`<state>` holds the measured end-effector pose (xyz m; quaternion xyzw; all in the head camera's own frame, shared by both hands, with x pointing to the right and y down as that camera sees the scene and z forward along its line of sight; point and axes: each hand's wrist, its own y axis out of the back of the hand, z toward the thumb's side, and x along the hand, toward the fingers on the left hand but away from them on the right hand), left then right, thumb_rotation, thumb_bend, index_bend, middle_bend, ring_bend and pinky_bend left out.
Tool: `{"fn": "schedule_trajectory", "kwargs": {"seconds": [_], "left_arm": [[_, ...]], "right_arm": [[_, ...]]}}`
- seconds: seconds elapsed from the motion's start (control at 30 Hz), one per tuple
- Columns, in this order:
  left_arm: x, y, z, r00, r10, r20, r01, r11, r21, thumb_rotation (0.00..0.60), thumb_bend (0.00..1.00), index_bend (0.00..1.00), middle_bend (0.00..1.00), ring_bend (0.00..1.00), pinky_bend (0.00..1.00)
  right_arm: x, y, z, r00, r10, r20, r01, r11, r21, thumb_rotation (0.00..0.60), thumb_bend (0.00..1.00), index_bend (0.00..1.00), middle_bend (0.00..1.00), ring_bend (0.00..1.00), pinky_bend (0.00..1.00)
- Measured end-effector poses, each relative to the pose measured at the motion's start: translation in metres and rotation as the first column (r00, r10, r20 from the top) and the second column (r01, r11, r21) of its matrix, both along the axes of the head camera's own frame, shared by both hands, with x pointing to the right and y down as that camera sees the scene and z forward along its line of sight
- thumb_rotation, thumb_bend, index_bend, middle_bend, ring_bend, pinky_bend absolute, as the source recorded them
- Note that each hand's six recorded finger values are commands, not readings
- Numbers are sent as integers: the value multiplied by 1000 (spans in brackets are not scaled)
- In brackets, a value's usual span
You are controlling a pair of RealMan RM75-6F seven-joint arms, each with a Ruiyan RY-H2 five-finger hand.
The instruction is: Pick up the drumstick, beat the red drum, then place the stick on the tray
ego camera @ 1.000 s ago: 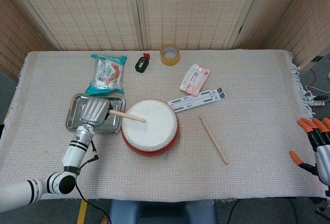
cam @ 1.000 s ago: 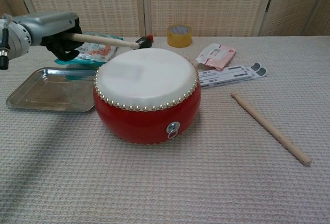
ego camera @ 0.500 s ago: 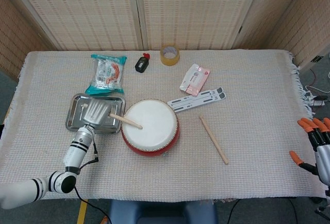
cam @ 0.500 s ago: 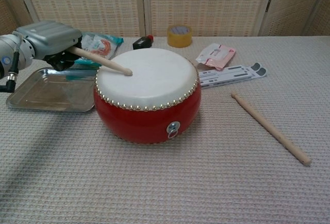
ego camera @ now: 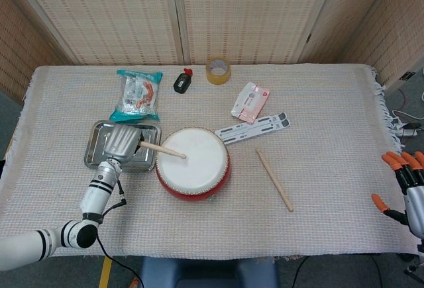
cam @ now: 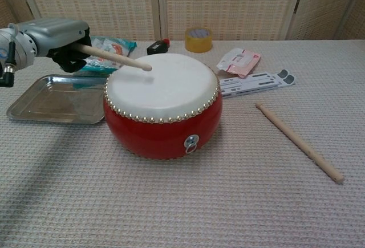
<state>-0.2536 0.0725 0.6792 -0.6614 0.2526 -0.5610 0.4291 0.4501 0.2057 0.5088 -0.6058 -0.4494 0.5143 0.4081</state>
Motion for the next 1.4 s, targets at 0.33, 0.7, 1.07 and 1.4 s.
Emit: {"fn": "schedule_trajectory", "kwargs": {"seconds": [0.33,0.7,1.07,1.4], "left_arm": [[2,-1,-5,992,-97,-85,96,995,-22,600,595,1000,1000,1000,1000],[-2,2,-5,999,-43,-17,43,999,-11,600,594,1000,1000,1000,1000],[-10,-2,-3,980,-167,-106,164,986,-38,600,594,1000,1000,1000,1000],[-60,-28,5,920,-351,-174,346,936,-60,600,587,1000,1000,1000,1000]], "right_arm": [[2,1,-1,1000,3,0,-3,1000,3,600,224,170,137,25,18],[3,2,-2,1000,5,0,-5,1000,4,600,224,170,137,26,18],[4,3,-4,1000,10,-2,-10,1000,9,600,224,170,138,25,18],[5,1,0,1000,12,-7,-12,1000,-1,600,224,170,137,25,18]]}}
